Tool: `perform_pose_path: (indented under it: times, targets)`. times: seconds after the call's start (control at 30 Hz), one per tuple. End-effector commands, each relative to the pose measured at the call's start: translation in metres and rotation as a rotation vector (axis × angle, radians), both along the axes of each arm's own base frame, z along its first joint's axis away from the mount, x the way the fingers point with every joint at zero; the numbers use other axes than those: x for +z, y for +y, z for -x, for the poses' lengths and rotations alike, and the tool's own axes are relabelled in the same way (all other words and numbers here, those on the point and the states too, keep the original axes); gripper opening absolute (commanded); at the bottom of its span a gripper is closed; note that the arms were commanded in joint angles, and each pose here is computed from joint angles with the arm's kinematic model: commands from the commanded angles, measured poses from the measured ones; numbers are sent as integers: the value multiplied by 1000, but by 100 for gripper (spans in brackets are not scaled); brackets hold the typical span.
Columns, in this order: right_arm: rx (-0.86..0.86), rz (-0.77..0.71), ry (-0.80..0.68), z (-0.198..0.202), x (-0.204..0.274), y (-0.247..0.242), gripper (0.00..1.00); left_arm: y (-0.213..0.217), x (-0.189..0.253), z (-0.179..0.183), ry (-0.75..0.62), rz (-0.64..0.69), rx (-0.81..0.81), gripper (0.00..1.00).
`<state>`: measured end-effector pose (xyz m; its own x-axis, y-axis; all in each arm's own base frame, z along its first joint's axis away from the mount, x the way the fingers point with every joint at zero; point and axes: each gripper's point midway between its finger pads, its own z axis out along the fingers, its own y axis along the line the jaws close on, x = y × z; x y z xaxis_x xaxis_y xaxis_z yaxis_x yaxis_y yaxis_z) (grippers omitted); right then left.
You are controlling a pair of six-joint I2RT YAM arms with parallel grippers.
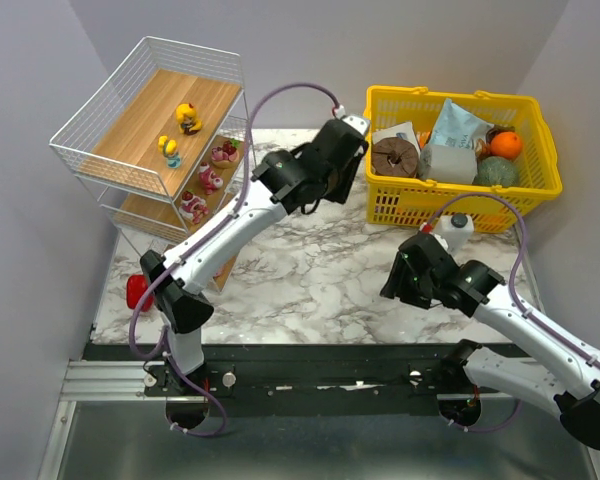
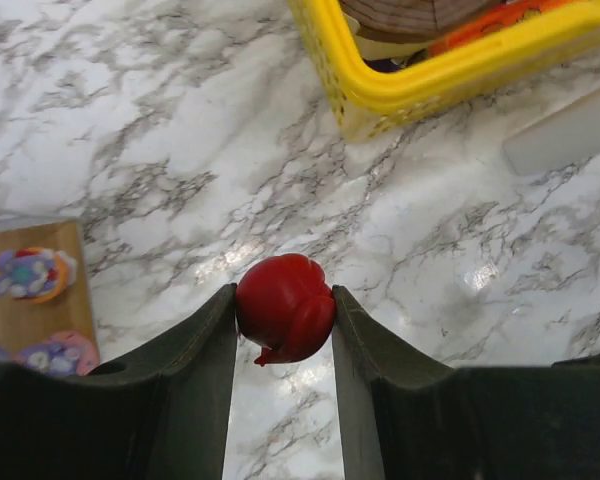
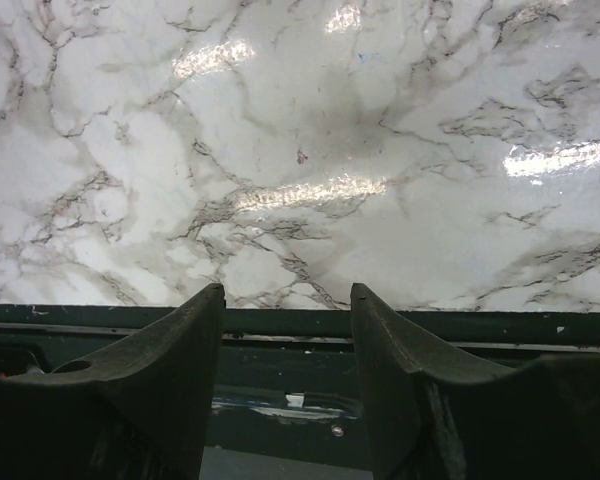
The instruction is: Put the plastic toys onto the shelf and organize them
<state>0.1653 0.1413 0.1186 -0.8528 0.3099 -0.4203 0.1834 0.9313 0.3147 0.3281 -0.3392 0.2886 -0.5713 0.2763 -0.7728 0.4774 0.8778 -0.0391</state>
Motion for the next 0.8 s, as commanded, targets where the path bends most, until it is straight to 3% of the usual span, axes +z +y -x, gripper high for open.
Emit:
perform_pose_path:
  times: [0.0, 0.33, 0.77]
  targets:
    - [-12, 16, -50, -13, 2, -2, 61, 61, 43, -5, -28, -101, 191, 0]
    - [10, 68, -65, -18, -8, -7, 61, 133, 164, -20, -300, 109, 377, 0]
    - [43, 111, -68, -23, -12, -9, 61, 213, 229, -26, -528, 84, 564, 3]
